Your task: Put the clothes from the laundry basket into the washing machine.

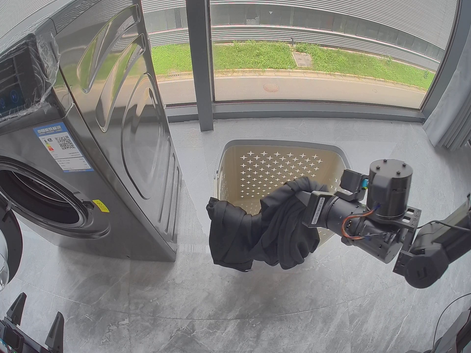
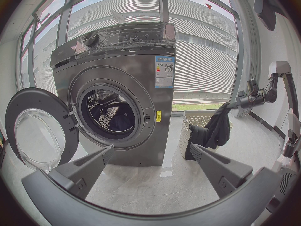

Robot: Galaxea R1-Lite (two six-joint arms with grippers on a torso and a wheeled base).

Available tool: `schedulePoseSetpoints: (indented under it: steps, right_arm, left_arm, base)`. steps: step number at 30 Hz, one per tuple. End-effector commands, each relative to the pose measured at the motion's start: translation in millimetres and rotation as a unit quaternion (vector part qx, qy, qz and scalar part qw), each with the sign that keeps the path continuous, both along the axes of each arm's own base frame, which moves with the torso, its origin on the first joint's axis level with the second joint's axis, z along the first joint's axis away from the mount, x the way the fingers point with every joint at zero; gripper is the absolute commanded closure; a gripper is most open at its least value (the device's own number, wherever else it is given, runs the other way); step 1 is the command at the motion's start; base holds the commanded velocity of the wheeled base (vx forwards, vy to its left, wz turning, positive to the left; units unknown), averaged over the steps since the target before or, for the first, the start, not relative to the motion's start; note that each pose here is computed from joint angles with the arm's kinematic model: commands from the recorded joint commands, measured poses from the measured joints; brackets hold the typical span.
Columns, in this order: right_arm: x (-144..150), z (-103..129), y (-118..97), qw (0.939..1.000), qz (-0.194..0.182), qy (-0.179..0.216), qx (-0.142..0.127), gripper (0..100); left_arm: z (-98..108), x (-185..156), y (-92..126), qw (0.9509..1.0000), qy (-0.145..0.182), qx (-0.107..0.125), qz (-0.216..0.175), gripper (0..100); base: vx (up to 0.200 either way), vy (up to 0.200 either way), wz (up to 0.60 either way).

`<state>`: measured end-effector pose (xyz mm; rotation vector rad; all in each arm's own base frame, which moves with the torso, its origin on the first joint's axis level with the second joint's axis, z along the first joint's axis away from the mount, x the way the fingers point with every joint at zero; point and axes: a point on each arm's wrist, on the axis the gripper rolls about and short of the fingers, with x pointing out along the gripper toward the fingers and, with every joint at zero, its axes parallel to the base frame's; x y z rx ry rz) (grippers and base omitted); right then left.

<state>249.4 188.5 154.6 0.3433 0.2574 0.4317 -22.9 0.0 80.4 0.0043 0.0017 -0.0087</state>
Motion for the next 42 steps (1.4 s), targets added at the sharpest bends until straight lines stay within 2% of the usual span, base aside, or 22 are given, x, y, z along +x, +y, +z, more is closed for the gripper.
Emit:
schedulePoseSetpoints:
  steps: [1,3,4,6,12,17,22,28,42]
  right_arm:
    - [-38.2,42.8,-14.5,0.9941,0.034,-0.097,0.035,100]
    - [-41.3,44.3,-15.6,0.9920,0.042,-0.112,0.039,100]
    - [-48.5,47.2,-18.6,0.9868,0.062,-0.142,0.048,100]
    - [-54.8,49.4,-23.3,0.9822,0.073,-0.165,0.053,100]
    - [-61.6,45.0,-26.8,0.9762,0.080,-0.189,0.069,100]
    - [-67.1,50.0,-22.7,0.9704,0.096,-0.211,0.069,100]
    - [-68.7,48.5,-24.1,0.9701,0.097,-0.215,0.058,100]
    - [-68.8,50.8,-23.7,0.9670,0.098,-0.226,0.065,100]
    - [-67.9,49.5,-23.2,0.9670,0.098,-0.226,0.064,100]
  left_arm:
    - [-4.8,0.5,0.0,1.0000,0.005,0.000,0.000,0]
    - [-4.8,0.5,0.0,1.0000,0.005,-0.001,0.000,0]
    - [-4.8,0.5,0.0,1.0000,0.005,0.000,0.000,0]
    - [-4.4,0.4,0.0,1.0000,0.004,0.000,0.000,0]
    - [-4.2,0.4,0.0,1.0000,0.003,0.001,-0.001,0]
    - [-4.2,0.4,0.0,1.0000,0.003,0.000,0.000,0]
    - [-4.8,0.5,0.0,1.0000,0.005,-0.001,-0.001,0]
    - [-4.2,0.4,0.0,1.0000,0.003,-0.001,-0.001,0]
    - [-4.2,0.4,0.0,1.0000,0.003,-0.003,0.000,0]
  base:
    - [0.000,0.000,0.00]
    - [0.000,0.000,0.00]
    - [0.000,0.000,0.00]
    - [0.000,0.000,0.00]
    - [0.000,0.000,0.00]
    - [0.000,0.000,0.00]
    - [-0.200,0.000,0.00]
    - [-0.200,0.000,0.00]
    - [-0.186,0.000,0.00]
